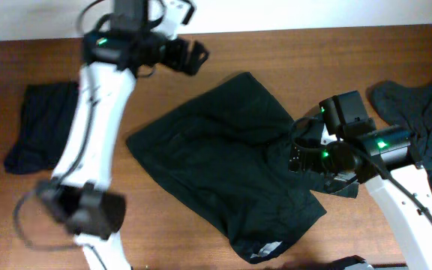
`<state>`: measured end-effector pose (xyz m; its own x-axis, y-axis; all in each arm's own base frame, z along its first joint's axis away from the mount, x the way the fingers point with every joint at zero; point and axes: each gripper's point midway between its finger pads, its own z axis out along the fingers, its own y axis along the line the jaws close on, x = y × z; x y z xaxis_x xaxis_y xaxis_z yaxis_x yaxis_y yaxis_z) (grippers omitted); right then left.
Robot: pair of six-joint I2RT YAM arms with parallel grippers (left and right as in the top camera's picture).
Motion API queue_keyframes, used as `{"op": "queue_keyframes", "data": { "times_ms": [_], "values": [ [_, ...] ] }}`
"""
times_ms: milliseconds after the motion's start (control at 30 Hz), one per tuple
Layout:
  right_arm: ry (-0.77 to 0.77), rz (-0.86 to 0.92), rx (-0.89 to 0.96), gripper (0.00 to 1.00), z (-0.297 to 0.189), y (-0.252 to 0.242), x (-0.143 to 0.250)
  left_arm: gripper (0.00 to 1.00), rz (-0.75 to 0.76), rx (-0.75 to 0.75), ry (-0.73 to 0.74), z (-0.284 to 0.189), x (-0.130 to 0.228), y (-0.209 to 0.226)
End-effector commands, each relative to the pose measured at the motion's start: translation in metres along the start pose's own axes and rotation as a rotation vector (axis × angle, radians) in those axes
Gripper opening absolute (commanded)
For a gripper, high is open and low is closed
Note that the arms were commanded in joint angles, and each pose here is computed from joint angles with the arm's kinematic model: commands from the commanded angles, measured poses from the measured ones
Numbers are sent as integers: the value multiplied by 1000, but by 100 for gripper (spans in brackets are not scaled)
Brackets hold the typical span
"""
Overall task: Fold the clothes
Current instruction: 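Grasp the trousers' left waistband corner with the left gripper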
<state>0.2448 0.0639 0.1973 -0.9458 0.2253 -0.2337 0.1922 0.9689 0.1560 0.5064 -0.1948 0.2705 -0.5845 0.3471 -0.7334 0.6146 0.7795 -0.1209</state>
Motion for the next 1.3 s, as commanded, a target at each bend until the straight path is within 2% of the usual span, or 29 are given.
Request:
{"op": "queue_keyframes", "data": {
  "times_ms": [0, 67, 100, 133, 167, 200, 367, 533, 667, 1033, 1267],
  "values": [
    [-24, 7, 13, 99, -4, -3, -5, 99, 32, 29, 22, 39, 5, -2],
    [-24, 7, 13, 99, -4, -3, -5, 98, 36, 72, 26, 62, 10, -7],
    [-24, 7, 13, 99, -4, -3, -5, 71, 39, 90, 27, 71, 12, -10],
    [-24, 7, 13, 99, -4, -3, -5, 31, 45, 100, 25, 81, 14, -12],
    [-24, 7, 13, 99, -4, -3, -5, 14, 51, 104, 24, 91, 16, -13],
    [-24, 7, 13, 99, -4, -3, -5, 2, 60, 110, 18, 102, 16, -16],
    [-24, 7, 13, 99, -4, -3, -5, 0, 101, 109, 40, 161, 36, -31],
    [-24, 7, 13, 99, -4, -3, -5, 0, 116, 130, 109, 210, 72, -48],
    [-24, 7, 13, 99, -4, -3, -5, 0, 111, 146, 162, 229, 96, -55],
    [-24, 7, 13, 99, -4, -3, -5, 0, 96, 98, 246, 265, 143, -39],
    [-24, 7, 13, 99, -4, -3, -5, 0, 113, -172, 306, 275, 163, 14]
  ]
}}
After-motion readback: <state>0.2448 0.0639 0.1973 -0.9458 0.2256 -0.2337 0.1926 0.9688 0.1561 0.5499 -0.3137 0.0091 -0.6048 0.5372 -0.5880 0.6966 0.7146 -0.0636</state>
